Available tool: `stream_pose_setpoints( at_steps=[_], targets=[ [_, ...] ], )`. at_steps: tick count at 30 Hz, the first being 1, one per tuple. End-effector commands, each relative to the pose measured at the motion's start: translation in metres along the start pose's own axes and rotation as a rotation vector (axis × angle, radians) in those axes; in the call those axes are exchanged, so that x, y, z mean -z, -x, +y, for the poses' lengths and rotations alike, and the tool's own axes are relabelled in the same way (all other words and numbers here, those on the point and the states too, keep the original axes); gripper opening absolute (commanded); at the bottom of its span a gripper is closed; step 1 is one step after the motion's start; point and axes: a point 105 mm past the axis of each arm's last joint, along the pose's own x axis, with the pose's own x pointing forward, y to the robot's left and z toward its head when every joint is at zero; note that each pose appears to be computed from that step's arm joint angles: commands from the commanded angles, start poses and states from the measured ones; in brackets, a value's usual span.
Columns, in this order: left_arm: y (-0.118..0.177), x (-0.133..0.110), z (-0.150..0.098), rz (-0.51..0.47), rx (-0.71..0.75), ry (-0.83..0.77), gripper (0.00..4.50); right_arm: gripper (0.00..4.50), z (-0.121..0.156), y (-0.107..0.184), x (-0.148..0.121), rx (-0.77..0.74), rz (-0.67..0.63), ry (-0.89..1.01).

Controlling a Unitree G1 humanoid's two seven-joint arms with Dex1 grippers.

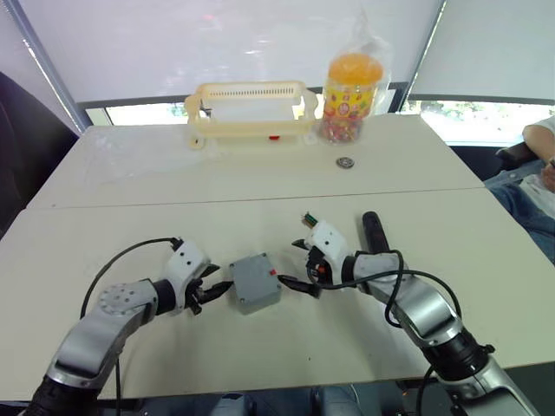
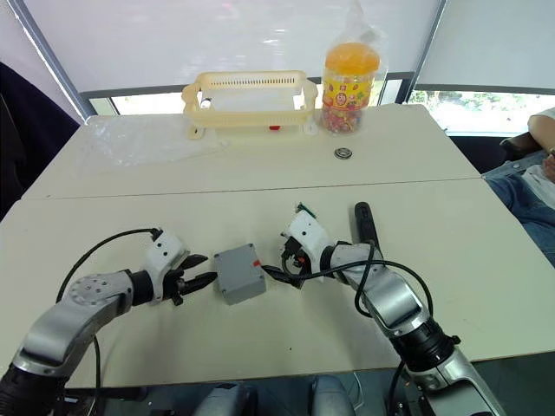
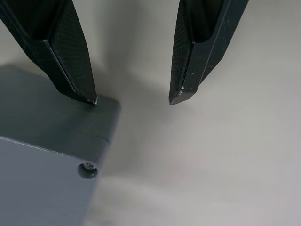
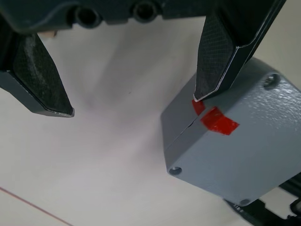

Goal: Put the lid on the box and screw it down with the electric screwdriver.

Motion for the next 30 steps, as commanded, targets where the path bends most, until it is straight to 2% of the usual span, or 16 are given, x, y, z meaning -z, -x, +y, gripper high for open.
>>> stream_pose_setpoints(
  at_steps=[1, 10, 14, 19, 21, 24, 27, 30],
  targets=[
    [-0.004, -0.014, -0.002, -0.049, 0.023, -0.045, 2.47, 4.47, 0.008, 0.002, -0.018, 0.0, -0.062, 0.017],
    [-0.006, -0.015, -0.005, -0.052, 0.051, -0.062, 2.47, 4.47, 0.01, -0.002, -0.019, 0.03, -0.054, 0.009],
    [0.003, -0.014, -0.007, -0.043, 0.064, -0.051, 2.47, 4.47, 0.0, 0.004, -0.019, 0.055, -0.051, 0.013],
    [0.026, -0.016, -0.005, -0.007, 0.099, -0.058, 2.47, 4.47, -0.02, 0.026, -0.032, 0.057, -0.089, 0.011],
    [0.037, -0.03, 0.001, -0.037, 0.123, -0.05, 2.47, 4.47, -0.035, 0.037, -0.04, 0.062, -0.118, -0.013],
    [0.047, -0.062, 0.004, -0.104, 0.173, -0.071, 2.47, 4.47, -0.073, 0.046, -0.044, 0.168, -0.142, -0.035],
    [0.049, -0.08, 0.002, -0.116, 0.215, -0.116, 2.47, 4.47, -0.098, 0.04, -0.036, 0.22, -0.115, -0.045],
    [0.048, -0.097, -0.001, -0.14, 0.23, -0.154, 2.47, 4.47, -0.117, 0.021, -0.023, 0.249, -0.082, -0.097]
  ],
)
